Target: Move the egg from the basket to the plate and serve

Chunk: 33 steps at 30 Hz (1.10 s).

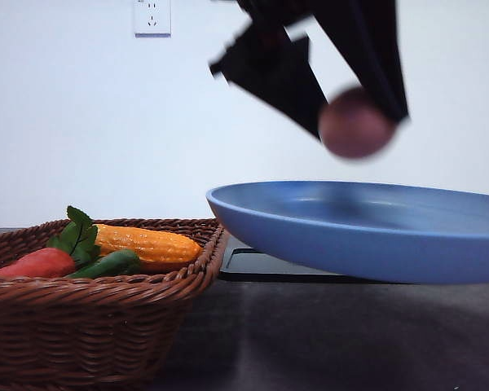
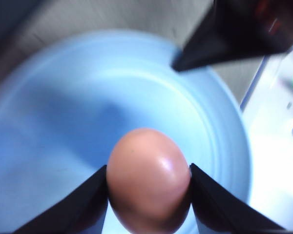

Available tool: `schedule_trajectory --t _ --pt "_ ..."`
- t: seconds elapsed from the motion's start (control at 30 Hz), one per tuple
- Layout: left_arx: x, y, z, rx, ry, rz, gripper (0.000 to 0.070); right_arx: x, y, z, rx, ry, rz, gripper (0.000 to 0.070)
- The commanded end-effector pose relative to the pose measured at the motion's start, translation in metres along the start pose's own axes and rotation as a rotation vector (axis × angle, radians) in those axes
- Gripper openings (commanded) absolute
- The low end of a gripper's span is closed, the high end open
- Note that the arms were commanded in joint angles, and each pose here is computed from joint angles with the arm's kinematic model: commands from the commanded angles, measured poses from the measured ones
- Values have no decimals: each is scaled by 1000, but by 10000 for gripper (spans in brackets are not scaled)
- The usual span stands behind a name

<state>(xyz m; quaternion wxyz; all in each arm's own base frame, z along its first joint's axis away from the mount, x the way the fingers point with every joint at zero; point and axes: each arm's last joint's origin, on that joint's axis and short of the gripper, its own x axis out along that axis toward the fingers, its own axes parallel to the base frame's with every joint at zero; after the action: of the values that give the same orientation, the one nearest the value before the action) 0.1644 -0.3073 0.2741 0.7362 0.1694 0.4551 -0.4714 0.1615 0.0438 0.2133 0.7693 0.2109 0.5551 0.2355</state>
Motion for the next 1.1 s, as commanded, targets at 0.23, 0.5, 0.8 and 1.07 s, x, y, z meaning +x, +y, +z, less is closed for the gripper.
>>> schedule_trajectory --t 0.23,0.5,0.8,1.07 --pt "24 -6 -1 23 63 -7 159 -2 3 3 3 2 10 0" --pt "24 -6 -2 18 74 -7 372 -2 3 2 8 11 9 0" --pt "24 -8 -2 4 73 -9 374 -2 4 0 16 37 51 0" --pt "-24 -9 -3 -6 4 -10 374 0 3 2 29 54 46 0"
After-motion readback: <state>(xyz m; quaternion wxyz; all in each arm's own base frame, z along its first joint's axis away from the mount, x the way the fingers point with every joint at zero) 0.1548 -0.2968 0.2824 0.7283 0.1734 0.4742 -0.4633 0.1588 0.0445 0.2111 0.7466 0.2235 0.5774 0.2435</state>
